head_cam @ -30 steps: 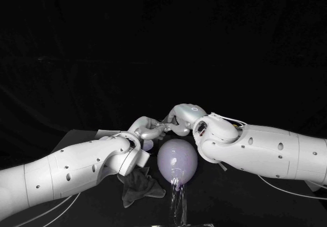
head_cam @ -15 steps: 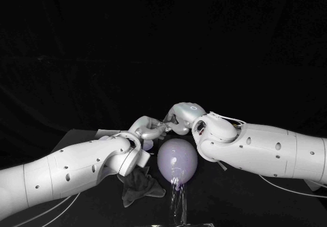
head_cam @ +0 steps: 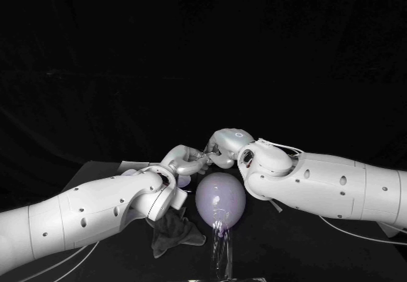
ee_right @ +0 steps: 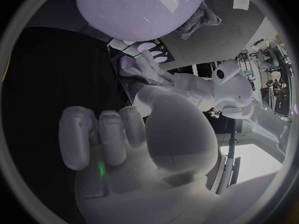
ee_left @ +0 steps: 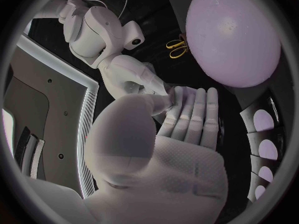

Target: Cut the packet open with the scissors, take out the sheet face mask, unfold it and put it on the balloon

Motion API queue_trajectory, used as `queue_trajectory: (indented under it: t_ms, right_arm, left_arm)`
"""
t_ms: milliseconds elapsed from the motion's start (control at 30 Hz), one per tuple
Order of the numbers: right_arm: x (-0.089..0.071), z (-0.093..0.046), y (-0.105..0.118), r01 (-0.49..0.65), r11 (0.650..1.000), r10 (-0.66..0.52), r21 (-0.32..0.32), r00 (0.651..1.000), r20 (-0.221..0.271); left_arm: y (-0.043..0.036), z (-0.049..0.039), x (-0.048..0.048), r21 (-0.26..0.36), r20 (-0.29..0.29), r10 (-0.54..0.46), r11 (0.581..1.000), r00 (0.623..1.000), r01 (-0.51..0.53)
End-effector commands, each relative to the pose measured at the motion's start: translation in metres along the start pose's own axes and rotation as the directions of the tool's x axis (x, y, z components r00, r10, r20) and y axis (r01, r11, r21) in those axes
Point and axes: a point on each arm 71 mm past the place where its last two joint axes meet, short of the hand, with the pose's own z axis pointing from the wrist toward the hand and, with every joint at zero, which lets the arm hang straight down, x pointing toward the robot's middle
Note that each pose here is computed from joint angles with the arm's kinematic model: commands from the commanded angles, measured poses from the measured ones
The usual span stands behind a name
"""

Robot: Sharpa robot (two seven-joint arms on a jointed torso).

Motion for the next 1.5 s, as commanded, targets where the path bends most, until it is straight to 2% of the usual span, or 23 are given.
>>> queue_trajectory:
  t_ms: [33,1067,1300,1400,1500]
  right_arm:
    - [0.005,0.0,-0.004,0.026,0.999,-0.025,0.019,0.998,-0.051]
    - [0.009,0.002,-0.011,0.048,0.998,-0.044,0.035,0.993,-0.107]
    - [0.009,0.002,-0.011,0.041,0.999,-0.038,0.031,0.995,-0.096]
    - [0.007,0.002,-0.011,0.028,0.999,-0.026,0.023,0.997,-0.077]
    - [0.005,0.002,-0.011,0.003,1.0,-0.003,0.003,0.999,-0.038]
  left_arm:
    - [-0.0089,-0.0004,0.0034,0.067,-0.018,0.011,0.998,1.0,-0.01]
    - [-0.0183,-0.0095,0.0099,0.127,-0.04,0.02,0.992,0.999,-0.015]
    - [-0.0195,-0.0106,0.0111,0.134,-0.044,0.021,0.991,0.999,-0.015]
    - [-0.0198,-0.0109,0.0114,0.135,-0.046,0.021,0.991,0.999,-0.015]
    - [-0.0199,-0.011,0.0115,0.137,-0.047,0.021,0.991,0.999,-0.015]
